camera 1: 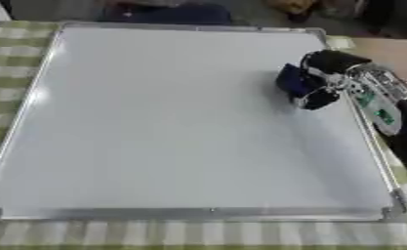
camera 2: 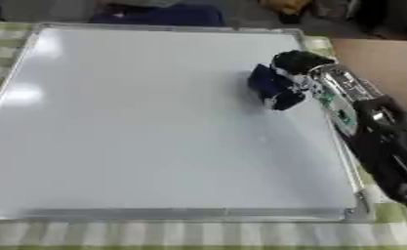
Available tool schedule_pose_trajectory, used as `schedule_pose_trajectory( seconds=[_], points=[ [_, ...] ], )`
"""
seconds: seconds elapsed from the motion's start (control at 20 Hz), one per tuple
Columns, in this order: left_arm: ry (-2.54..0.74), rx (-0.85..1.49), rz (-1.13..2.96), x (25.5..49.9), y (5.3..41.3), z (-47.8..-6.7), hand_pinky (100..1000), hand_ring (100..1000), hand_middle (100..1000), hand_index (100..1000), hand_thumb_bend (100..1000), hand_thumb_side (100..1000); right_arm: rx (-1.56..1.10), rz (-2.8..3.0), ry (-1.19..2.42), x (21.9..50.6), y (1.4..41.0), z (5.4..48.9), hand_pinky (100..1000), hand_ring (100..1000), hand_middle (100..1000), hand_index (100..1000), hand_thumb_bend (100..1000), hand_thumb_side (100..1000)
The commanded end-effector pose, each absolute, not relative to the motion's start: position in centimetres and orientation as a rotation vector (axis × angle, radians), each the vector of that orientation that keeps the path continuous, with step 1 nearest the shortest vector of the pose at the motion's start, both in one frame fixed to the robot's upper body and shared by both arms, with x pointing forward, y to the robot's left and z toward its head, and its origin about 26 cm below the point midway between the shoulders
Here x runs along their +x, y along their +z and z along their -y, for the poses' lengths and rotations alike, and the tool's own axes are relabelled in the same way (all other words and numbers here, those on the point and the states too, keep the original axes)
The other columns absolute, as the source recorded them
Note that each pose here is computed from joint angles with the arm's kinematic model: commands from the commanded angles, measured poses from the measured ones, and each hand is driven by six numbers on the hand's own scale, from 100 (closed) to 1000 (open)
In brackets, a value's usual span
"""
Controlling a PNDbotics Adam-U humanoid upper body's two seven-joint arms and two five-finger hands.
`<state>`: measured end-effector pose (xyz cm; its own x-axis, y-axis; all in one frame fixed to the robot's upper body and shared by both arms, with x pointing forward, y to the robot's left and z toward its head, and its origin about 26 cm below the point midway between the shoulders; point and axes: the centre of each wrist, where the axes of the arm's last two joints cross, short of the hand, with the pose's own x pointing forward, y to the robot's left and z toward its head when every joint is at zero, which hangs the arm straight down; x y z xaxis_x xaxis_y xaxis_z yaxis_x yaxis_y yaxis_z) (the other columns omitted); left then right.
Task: Wipe the whiteboard clean with a brush.
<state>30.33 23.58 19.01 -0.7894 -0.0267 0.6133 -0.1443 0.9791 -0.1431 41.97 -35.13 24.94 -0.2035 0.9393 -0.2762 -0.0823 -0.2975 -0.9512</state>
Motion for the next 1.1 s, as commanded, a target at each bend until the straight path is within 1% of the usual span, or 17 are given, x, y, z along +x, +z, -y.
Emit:
schedule_pose_trajectory(
  seconds=[0.05,1.1],
  points=[
    [0.213,0.126,2.508,30.1,19.9,-23.8,633,821,805,621,193,1000,-1.210,1.054,1.694,41.7,23.8,35.2,609,688,291,332,100,171],
    [0.211,0.121,2.511,30.1,20.0,-23.8,634,822,806,621,196,1000,-1.080,1.074,1.835,40.5,24.1,34.1,601,675,279,323,100,152]
  ],
)
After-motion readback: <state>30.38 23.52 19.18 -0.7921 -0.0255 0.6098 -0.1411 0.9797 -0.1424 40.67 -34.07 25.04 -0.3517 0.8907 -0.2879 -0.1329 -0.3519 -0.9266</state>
